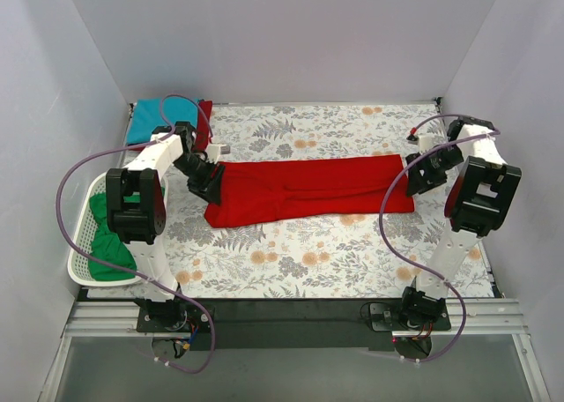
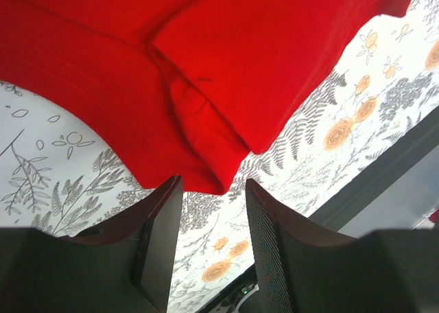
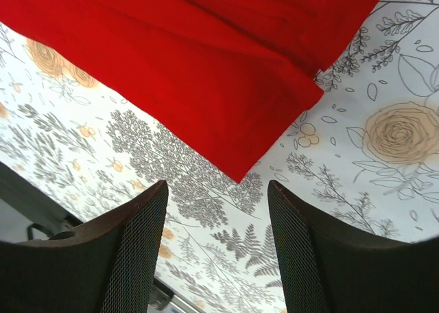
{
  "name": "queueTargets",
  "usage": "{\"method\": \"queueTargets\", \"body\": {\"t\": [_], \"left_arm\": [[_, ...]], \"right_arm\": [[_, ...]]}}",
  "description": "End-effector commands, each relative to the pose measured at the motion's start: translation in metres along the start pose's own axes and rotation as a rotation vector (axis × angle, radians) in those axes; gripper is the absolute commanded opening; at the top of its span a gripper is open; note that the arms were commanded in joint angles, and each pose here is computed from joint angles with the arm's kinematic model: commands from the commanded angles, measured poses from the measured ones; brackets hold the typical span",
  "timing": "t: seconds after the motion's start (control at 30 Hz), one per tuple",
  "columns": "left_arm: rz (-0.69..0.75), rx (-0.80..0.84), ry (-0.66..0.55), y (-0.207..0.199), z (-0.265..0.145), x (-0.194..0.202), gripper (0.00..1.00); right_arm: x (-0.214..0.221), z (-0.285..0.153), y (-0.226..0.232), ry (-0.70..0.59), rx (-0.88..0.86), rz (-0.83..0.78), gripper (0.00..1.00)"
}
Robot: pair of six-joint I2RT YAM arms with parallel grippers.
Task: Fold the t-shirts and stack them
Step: Fold the tshirt
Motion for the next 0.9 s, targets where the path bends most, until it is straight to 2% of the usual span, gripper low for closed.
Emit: {"method": "queueTargets", "body": {"t": [0.0,0.27,0.4,0.67,0.87], "left_arm": [[-0.03,0.025,-0.082,-0.005,-0.006,-0.006,0.41],[-0.066,0.04,-0.071,-0.004,0.002,-0.002,0.42],[-0.073,0.04,-0.064,-0.003,0.006,0.001,0.42],[-0.079,0.057,-0.051,0.001,0.015,0.004,0.43],[-0.068,0.089,-0.044,-0.001,0.017,0.007,0.41]], "right_arm": [[-0.006,0.005,-0.002,-0.039,-0.059,0.117,0.66],[-0.004,0.024,-0.014,-0.023,-0.049,0.16,0.66],[-0.003,0.028,-0.013,-0.032,-0.078,0.171,0.57],[0.005,0.033,-0.012,0.003,-0.083,0.188,0.49],[0.01,0.034,-0.01,0.01,-0.086,0.194,0.31]]}}
Point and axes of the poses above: each gripper's point midway between its finger pads, its own z axis out along the fingers, its own y axis along the line the jaws close on, x = y × z, the point moved 9 cm from there along -z, back along the fingers, and after that the axes turned 2 degrees about z, right-handed, at the moved point
